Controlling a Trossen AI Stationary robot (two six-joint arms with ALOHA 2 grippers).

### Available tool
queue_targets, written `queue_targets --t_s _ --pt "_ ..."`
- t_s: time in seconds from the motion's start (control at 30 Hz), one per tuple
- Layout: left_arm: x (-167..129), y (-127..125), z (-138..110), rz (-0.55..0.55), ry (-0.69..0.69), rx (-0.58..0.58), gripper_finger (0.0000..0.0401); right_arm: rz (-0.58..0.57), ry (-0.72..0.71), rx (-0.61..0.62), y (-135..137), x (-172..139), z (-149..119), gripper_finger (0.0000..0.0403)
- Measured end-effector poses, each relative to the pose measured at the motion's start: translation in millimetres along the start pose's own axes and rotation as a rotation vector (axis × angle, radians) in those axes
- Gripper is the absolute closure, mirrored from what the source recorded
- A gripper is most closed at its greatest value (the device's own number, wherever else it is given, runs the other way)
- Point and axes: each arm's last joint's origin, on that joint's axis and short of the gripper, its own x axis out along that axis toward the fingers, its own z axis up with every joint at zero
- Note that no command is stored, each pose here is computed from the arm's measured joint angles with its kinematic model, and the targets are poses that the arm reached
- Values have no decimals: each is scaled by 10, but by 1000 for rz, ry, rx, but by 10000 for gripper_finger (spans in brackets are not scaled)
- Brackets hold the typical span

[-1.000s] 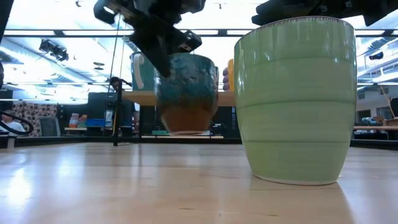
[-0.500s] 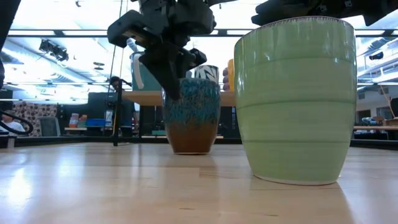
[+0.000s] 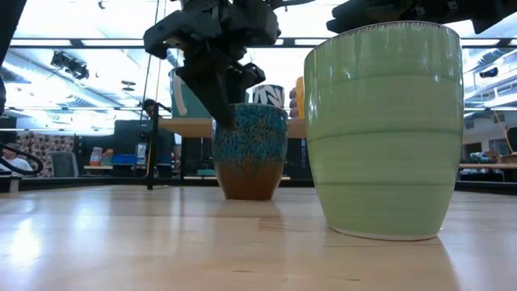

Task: Place coffee mugs
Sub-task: Put the dark blue mug on the shelf

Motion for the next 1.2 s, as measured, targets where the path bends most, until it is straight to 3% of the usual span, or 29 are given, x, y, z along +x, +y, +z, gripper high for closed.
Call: queue_targets --t_s 0.1,0.23,0.5,0.67,0.87,1.2 --pt "-54 13 46 6 -20 -40 211 0 0 0 0 0 0 283" --pt "-170 55 156 36 -81 -188 191 0 0 0 0 0 0 283" --pt "-250 113 226 112 -140 -622 201 -3 -2 2 -1 0 2 283" --pt "-252 185 256 103 -205 -773 213 -5 -2 0 -1 0 2 283" --pt "-225 223 312 81 -265 -807 224 -7 -11 0 -1 0 11 283" --pt "72 206 293 66 -165 -769 229 -7 -8 -7 -2 0 8 283"
